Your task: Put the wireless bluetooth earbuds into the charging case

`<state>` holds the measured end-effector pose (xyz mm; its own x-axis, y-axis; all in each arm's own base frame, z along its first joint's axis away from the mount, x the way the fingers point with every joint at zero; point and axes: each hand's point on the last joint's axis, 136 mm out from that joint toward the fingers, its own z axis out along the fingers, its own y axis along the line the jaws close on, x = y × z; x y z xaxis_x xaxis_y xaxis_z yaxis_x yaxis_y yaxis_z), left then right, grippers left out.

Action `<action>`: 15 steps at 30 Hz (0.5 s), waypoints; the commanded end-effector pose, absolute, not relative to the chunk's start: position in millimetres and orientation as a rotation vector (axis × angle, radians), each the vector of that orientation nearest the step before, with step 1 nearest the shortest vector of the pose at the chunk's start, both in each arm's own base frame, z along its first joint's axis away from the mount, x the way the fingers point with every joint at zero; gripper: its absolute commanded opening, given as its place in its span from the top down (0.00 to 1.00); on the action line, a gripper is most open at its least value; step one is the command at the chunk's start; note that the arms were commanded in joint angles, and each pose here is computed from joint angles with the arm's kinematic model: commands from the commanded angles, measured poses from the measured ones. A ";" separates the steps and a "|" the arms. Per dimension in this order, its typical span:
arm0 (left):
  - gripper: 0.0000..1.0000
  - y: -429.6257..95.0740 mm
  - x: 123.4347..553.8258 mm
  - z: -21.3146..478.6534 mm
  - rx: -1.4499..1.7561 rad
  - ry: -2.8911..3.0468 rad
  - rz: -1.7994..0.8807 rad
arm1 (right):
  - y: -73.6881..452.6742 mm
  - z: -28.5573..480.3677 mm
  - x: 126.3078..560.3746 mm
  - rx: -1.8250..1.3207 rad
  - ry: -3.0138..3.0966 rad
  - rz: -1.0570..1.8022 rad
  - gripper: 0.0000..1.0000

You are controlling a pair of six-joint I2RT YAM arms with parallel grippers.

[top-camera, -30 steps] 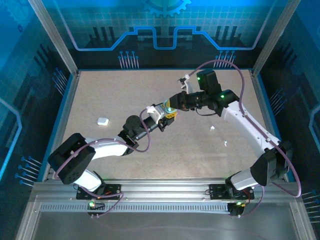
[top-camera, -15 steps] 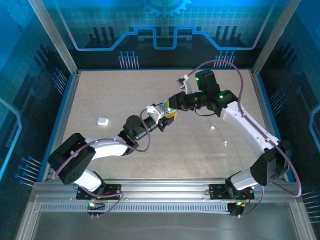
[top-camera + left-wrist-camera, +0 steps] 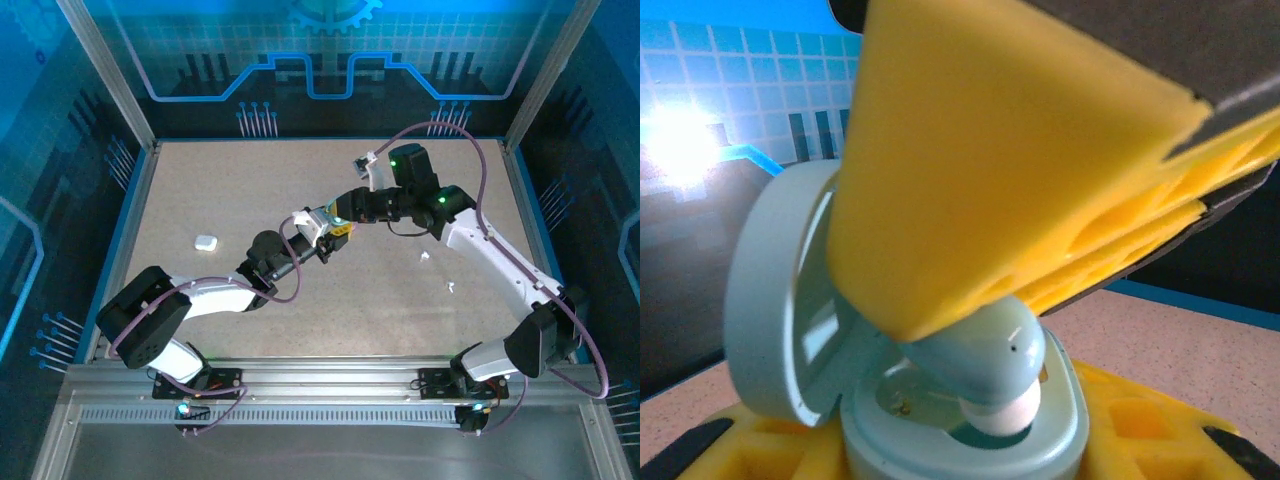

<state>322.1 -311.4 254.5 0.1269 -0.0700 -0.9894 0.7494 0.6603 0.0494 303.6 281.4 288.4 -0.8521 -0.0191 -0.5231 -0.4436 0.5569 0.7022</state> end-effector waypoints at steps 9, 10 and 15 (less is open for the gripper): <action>0.67 -314.4 313.4 304.2 0.585 1.169 -0.724 | 280.2 294.6 309.9 -0.384 2.230 1.122 0.80; 0.67 -314.8 312.9 304.4 0.585 1.169 -0.726 | 279.6 294.9 310.4 -0.381 2.223 1.113 0.80; 0.67 -314.0 313.8 306.0 0.573 1.168 -0.729 | 277.5 293.9 309.9 -0.388 2.214 1.089 0.80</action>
